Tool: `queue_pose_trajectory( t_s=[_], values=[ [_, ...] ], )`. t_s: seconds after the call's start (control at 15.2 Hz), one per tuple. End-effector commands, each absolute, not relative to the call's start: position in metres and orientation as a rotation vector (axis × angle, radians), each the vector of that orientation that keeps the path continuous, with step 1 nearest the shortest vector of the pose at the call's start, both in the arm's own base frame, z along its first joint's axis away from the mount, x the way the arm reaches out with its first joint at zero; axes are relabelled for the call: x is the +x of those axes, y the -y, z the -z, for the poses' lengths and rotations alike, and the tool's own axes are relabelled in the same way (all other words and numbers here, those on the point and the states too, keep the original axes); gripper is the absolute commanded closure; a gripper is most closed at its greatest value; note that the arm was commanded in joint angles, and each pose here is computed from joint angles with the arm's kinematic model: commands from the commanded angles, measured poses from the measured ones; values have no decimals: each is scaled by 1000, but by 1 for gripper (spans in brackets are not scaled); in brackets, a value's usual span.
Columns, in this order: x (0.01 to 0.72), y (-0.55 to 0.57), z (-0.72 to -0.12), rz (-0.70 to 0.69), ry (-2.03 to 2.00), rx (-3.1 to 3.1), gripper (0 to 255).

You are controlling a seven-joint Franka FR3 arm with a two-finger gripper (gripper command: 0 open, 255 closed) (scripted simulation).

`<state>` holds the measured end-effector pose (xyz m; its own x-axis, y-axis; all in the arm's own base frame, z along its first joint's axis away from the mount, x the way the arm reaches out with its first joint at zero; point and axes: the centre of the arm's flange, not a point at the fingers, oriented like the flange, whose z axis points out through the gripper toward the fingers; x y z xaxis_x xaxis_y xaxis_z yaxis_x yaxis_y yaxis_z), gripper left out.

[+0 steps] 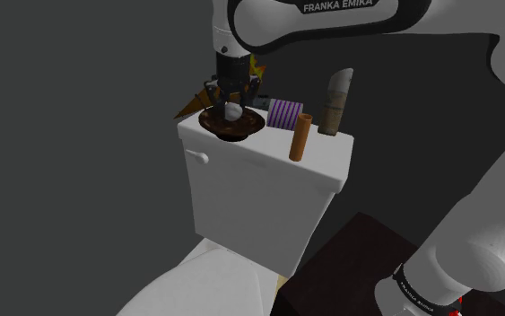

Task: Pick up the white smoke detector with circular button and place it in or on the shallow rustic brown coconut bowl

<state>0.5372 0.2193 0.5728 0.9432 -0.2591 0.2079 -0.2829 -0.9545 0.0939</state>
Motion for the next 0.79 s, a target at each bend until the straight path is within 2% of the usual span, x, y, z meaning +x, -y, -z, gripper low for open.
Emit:
queue_pose_trajectory(
  t_s=[0.0,0.33,0.4,0.73],
  values=[
    [537,-219,-571,-294,417,2976,255],
    [537,-219,-571,-294,417,2976,255],
    [537,-219,-571,-294,417,2976,0],
    [537,-219,-572,-294,417,2976,0]
  ],
)
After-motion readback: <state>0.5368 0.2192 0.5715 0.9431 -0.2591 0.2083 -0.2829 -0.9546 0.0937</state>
